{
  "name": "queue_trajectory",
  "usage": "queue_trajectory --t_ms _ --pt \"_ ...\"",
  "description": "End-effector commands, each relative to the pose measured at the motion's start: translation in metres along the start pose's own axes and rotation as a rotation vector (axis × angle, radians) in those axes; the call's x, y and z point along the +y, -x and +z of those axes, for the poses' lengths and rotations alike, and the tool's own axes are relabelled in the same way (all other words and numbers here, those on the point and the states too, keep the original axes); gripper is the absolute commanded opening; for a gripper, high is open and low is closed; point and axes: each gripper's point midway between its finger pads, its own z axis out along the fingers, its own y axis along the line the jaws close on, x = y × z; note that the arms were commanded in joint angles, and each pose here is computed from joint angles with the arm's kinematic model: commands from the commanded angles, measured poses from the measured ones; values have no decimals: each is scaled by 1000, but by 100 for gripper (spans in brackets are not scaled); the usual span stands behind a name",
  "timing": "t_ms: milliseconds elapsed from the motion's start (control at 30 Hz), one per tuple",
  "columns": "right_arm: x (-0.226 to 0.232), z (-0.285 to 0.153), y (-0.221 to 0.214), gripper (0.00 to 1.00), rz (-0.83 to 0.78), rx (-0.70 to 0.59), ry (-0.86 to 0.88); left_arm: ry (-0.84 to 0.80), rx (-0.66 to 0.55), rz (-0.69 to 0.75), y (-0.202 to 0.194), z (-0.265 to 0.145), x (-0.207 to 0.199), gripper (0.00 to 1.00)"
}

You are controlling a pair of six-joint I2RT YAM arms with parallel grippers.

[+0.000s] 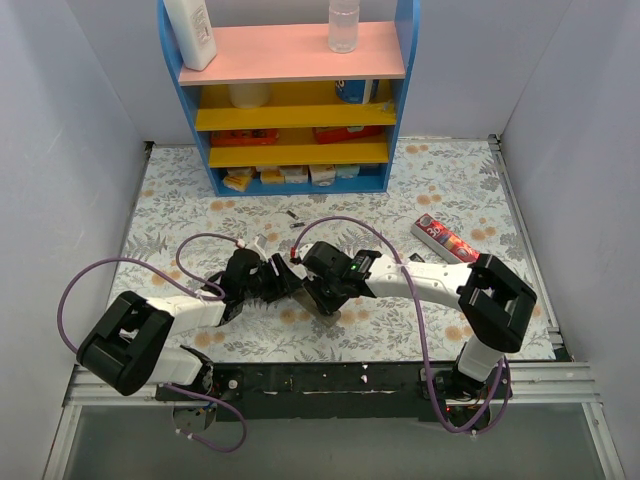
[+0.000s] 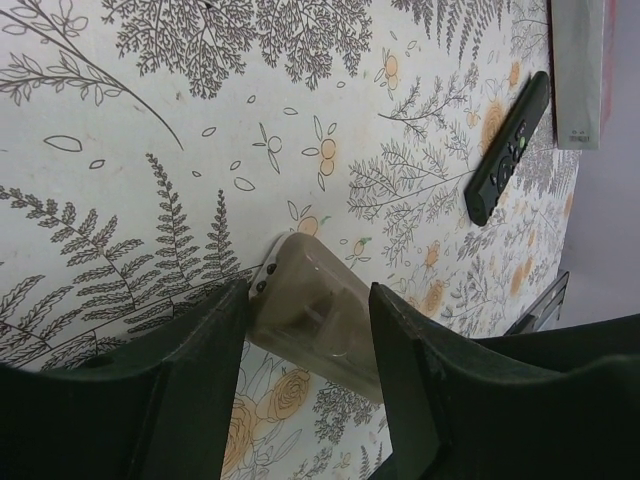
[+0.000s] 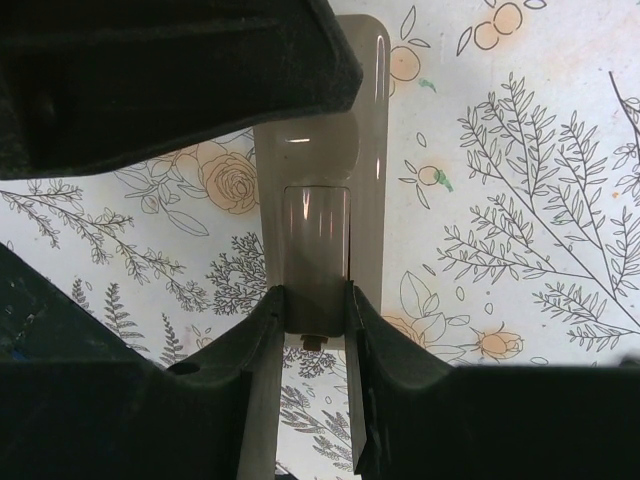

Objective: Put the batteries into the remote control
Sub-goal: Load the battery cover into the remote control.

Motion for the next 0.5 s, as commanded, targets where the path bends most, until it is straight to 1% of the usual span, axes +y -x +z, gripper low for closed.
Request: queue_trajectory --t_ms 0,367,467 --pt "4 2 19 1 15 -47 -4 -59 4 -4 -1 -6 -12 50" --pt "-1 7 22 1 13 -71 -32 -64 4 0 -3 -9 -12 50" --pt "-3 8 21 2 7 -67 -37 -59 2 3 -2 -9 -11 53"
